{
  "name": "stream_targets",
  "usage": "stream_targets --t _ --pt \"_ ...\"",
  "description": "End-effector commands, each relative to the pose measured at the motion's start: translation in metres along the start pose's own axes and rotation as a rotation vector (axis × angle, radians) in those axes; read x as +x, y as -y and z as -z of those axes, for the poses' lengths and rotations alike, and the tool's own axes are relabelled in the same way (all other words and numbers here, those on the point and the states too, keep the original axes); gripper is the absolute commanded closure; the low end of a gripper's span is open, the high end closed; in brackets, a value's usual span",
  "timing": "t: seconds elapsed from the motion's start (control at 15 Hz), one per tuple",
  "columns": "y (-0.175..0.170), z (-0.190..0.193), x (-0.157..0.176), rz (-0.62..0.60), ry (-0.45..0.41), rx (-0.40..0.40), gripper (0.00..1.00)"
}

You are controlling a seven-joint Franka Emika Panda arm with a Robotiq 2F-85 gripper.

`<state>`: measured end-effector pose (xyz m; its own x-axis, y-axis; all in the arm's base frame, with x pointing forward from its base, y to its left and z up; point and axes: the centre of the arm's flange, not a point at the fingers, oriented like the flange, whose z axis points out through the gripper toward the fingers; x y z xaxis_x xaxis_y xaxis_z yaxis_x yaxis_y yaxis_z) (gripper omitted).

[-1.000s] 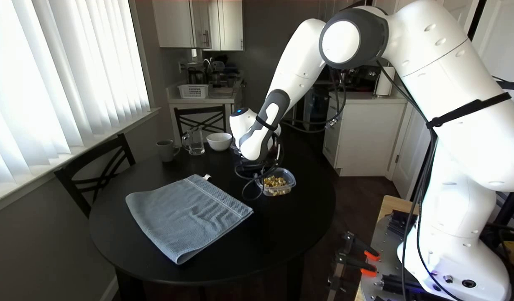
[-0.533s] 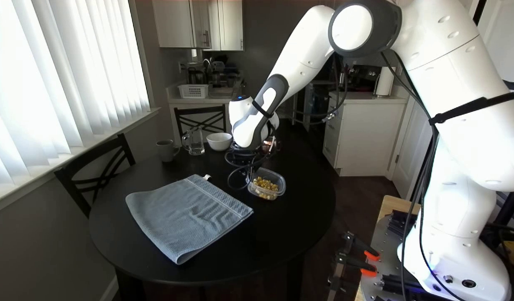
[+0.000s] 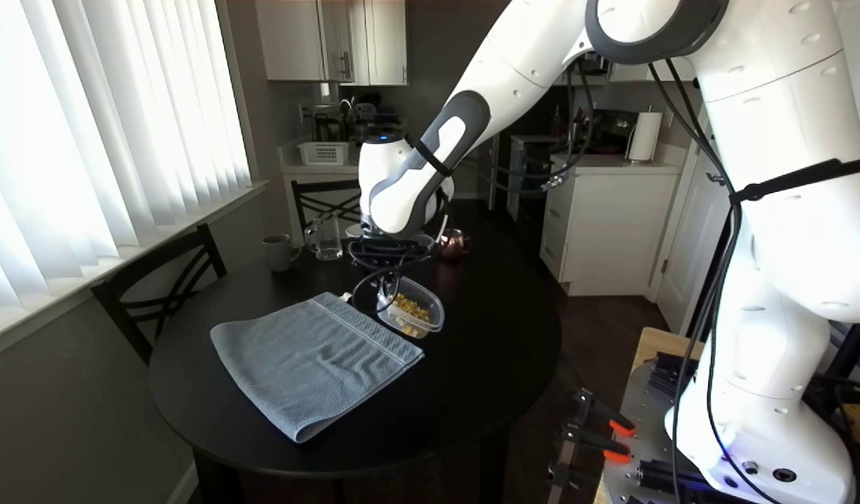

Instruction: Pour the candy out of the bowl and onto the towel.

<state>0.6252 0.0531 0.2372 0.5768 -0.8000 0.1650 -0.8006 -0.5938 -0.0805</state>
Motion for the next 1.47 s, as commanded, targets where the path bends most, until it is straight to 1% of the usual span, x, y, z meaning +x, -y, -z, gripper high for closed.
stream_targets --t 0.0,0.27,0.4,0.47,0.53,0.6,0.73,0.87,1.0,1.13,1.27,1.4 --pt "0.026 0.016 -0.049 0.026 0.017 0.050 0.98" --pt "0.065 0.042 -0.090 0.020 0.009 0.162 0.98" --pt "0.080 0.053 -0.099 0.002 0.010 0.211 0.98" --pt "0.085 0.059 -0.101 -0.018 0.025 0.241 0.98" --pt "0.090 0.065 -0.102 -0.042 0.045 0.276 0.98" --pt "0.094 0.071 -0.102 -0.063 0.098 0.322 0.98" --pt "0.103 0.075 -0.103 -0.109 0.172 0.389 0.98" --pt "0.112 0.076 -0.105 -0.171 0.221 0.472 0.98" --pt "0.121 0.077 -0.103 -0.201 0.193 0.531 0.98" --pt "0.130 0.071 -0.097 -0.203 0.128 0.571 0.98" --pt "0.142 0.053 -0.089 -0.219 0.069 0.611 0.98" --pt "0.154 0.030 -0.085 -0.223 0.029 0.636 0.98"
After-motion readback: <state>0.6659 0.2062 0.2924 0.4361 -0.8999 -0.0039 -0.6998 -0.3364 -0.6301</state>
